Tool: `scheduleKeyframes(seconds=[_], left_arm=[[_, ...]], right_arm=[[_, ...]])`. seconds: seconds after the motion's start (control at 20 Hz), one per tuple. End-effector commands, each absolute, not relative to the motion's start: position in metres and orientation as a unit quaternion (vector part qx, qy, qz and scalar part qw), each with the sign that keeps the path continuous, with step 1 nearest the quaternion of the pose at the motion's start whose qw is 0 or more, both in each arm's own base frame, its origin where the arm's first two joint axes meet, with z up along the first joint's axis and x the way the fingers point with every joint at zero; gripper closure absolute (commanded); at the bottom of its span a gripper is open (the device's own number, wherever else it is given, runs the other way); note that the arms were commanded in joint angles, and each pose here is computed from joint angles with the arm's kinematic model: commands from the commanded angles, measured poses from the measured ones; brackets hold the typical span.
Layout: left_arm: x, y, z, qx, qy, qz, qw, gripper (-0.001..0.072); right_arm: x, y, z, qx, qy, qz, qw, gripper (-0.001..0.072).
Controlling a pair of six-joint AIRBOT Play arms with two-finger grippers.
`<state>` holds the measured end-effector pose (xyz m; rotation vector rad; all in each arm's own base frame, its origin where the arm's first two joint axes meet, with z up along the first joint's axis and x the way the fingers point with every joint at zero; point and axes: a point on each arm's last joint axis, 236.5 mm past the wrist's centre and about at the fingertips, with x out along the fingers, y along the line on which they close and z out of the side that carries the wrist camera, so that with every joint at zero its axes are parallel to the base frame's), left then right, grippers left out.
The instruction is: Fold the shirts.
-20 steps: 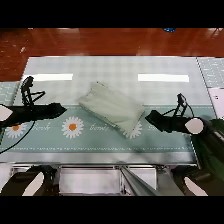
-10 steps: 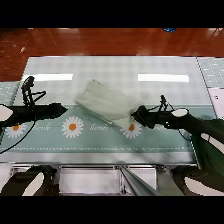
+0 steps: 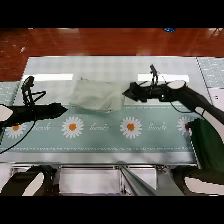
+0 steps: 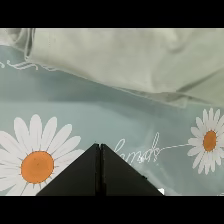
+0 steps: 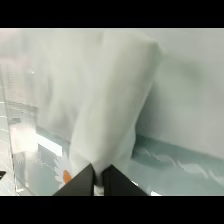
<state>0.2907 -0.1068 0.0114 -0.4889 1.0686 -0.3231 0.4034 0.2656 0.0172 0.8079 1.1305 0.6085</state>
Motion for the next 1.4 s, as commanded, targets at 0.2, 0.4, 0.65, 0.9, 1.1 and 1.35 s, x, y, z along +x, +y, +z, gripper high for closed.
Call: scheduleKeyframes(seconds=[0.2, 0.4, 0.65, 0.9, 1.1, 1.35], left_arm=[[0.292, -0.106, 0.011, -0.230, 0.500, -0.150, 0.821, 0.0693], [0.292, -0.106, 0.011, -0.230, 0.500, -0.150, 0.821, 0.0693], [0.296, -0.111, 0.018, -0.247, 0.489, -0.155, 0.822, 0.0693], [0.318, -0.106, 0.034, -0.262, 0.447, -0.144, 0.843, 0.0692], [0.333, -0.097, 0.042, -0.263, 0.414, -0.128, 0.862, 0.0692], [0.346, -0.090, 0.051, -0.268, 0.383, -0.114, 0.877, 0.0693]], right_arm=[[0.455, 0.217, 0.157, 0.227, 0.461, 0.267, 0.815, 0.0689], [0.454, 0.140, 0.234, 0.217, 0.416, 0.204, 0.859, 0.0688], [0.404, 0.041, 0.285, 0.258, 0.387, 0.110, 0.878, 0.0688], [0.318, -0.049, 0.293, 0.260, 0.401, -0.063, 0.876, 0.0690], [0.225, -0.115, 0.278, 0.251, 0.437, -0.232, 0.832, 0.0690], [0.138, -0.143, 0.220, 0.285, 0.460, -0.347, 0.766, 0.0690]])
